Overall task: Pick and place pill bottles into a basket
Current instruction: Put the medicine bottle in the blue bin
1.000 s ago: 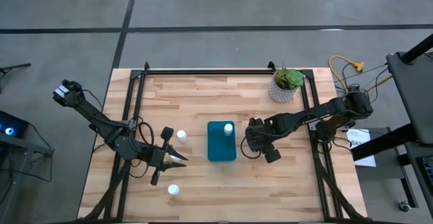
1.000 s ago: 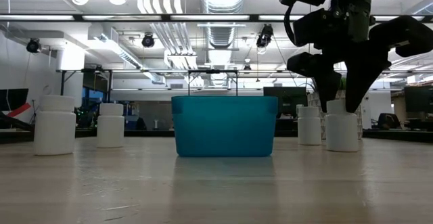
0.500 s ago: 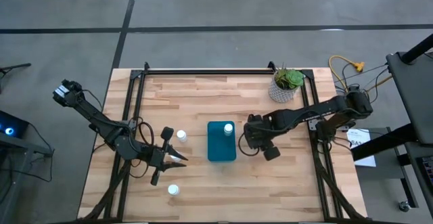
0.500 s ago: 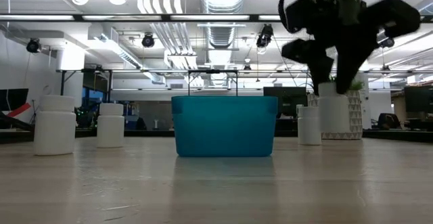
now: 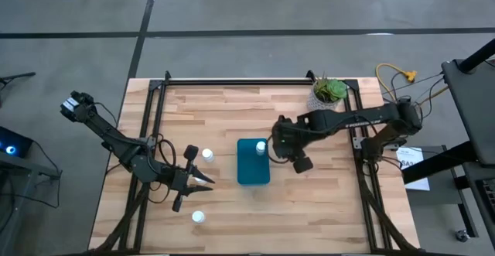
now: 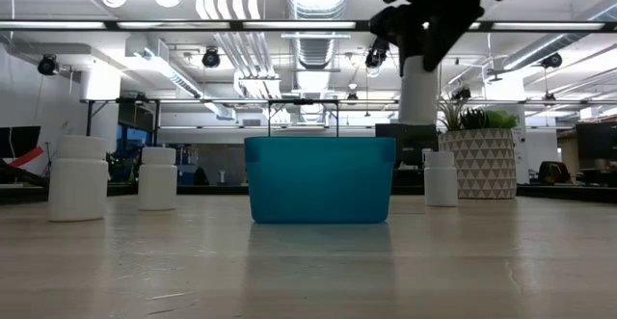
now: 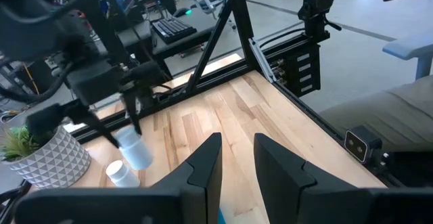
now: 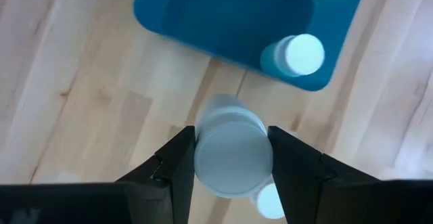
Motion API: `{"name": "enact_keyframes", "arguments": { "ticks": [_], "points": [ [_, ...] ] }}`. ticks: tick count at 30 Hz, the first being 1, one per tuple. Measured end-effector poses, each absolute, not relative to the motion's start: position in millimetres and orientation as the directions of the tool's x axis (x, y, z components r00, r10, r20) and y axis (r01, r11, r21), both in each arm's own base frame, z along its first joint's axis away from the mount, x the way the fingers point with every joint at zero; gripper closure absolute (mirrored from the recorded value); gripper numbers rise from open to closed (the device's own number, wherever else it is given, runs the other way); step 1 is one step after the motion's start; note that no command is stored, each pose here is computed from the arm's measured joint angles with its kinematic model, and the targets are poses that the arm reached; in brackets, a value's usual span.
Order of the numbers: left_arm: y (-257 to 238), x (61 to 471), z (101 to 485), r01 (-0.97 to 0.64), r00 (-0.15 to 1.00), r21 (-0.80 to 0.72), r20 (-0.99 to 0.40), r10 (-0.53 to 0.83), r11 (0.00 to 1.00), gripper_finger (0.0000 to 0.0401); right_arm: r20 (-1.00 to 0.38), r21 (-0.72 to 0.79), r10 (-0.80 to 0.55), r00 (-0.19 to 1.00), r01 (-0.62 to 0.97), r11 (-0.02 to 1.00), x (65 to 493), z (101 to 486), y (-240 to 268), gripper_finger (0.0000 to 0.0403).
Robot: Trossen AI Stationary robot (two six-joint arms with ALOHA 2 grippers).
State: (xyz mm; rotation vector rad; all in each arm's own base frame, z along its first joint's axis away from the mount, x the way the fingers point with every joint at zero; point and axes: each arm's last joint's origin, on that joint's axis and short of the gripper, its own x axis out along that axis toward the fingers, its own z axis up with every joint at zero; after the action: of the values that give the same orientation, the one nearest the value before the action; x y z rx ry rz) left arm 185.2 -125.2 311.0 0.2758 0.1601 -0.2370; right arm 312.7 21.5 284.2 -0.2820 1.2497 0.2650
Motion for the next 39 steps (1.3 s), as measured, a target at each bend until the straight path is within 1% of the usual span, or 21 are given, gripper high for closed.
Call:
{"name": "enact_keyframes", "arguments": {
  "ticks": [5,12,16,25,30,36,39],
  "points": [
    [-125.3,185.2,311.1,0.253,0.96,0.25,-0.188,-0.209,0.935,0.0331,-0.969,-0.062,0.035,0.244,-0.381,0.922,336.8,282.6,16.3,0.0255],
    [-125.3,185.2,310.9,0.253,0.959,0.25,-0.19,-0.209,0.934,0.0331,-0.954,-0.101,0.037,0.299,-0.434,0.895,366.4,297.6,14.7,0.0255],
    [-125.3,185.1,310.7,0.254,0.959,0.251,-0.192,-0.209,0.934,0.0331,-0.948,-0.118,0.037,0.316,-0.457,0.882,382.1,298.8,13.8,0.0255],
    [-125.3,185.1,310.6,0.254,0.959,0.251,-0.193,-0.209,0.934,0.0331,-0.964,-0.111,0.03,0.265,-0.499,0.86,421.1,273.6,4.4,0.0255],
    [-125.2,185.1,310.4,0.254,0.958,0.252,-0.194,-0.209,0.934,0.0331,-0.96,-0.123,0.032,0.278,-0.521,0.845,437.3,263.2,2.4,0.0255],
    [-125.3,185.0,310.2,0.255,0.958,0.25,-0.195,-0.209,0.934,0.0331,-0.958,-0.13,0.033,0.284,-0.534,0.836,450.2,246.8,-4.1,0.0255],
    [-125.4,185.0,310.3,0.255,0.958,0.25,-0.195,-0.209,0.934,0.0331,-0.963,-0.1,0.054,0.266,-0.533,0.84,450.8,238.8,-9.4,0.0255]
  ]
}}
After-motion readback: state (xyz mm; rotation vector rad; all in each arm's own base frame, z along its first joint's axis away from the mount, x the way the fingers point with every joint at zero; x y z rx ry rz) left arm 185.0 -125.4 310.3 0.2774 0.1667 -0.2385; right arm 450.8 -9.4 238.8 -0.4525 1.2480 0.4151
